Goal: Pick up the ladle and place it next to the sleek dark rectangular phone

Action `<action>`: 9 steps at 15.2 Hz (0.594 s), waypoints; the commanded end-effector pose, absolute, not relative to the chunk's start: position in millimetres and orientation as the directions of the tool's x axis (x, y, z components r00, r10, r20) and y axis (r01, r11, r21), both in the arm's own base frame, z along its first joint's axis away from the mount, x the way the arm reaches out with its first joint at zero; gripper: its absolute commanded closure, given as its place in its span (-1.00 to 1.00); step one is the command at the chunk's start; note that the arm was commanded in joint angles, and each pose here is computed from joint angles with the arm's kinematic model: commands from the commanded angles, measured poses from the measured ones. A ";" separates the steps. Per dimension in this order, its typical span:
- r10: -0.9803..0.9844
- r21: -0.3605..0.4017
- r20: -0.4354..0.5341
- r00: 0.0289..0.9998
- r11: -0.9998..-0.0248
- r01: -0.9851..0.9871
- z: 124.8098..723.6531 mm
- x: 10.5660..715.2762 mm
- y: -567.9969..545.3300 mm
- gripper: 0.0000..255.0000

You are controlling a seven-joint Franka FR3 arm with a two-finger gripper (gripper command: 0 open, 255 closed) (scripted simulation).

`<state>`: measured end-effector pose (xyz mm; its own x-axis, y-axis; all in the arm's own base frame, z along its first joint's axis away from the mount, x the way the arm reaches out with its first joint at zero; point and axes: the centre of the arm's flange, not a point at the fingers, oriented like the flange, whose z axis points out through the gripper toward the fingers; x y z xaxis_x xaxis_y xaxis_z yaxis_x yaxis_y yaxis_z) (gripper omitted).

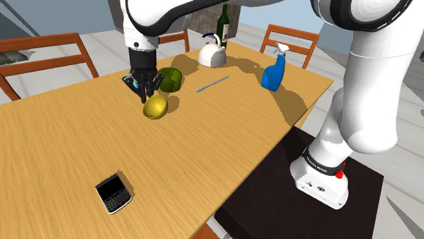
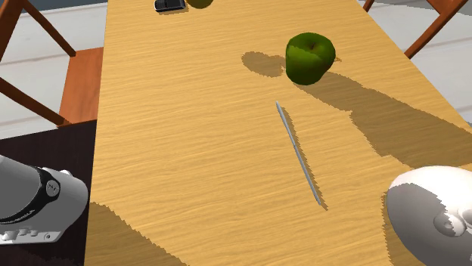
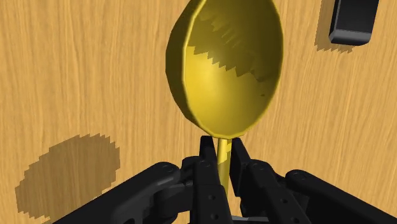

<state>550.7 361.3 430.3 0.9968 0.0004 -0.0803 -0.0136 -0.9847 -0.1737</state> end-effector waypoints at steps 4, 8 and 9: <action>-0.001 -0.174 -0.080 0.997 -0.985 -0.015 413.6 548.5 386.6 1.00; -0.001 -0.174 -0.080 0.997 -0.985 -0.015 392.5 548.6 386.6 1.00; -0.001 -0.174 -0.080 0.997 -0.985 -0.015 387.3 548.6 386.6 1.00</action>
<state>547.7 386.6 392.9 0.9967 -0.0007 -0.0811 -0.0148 -0.9847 -0.1735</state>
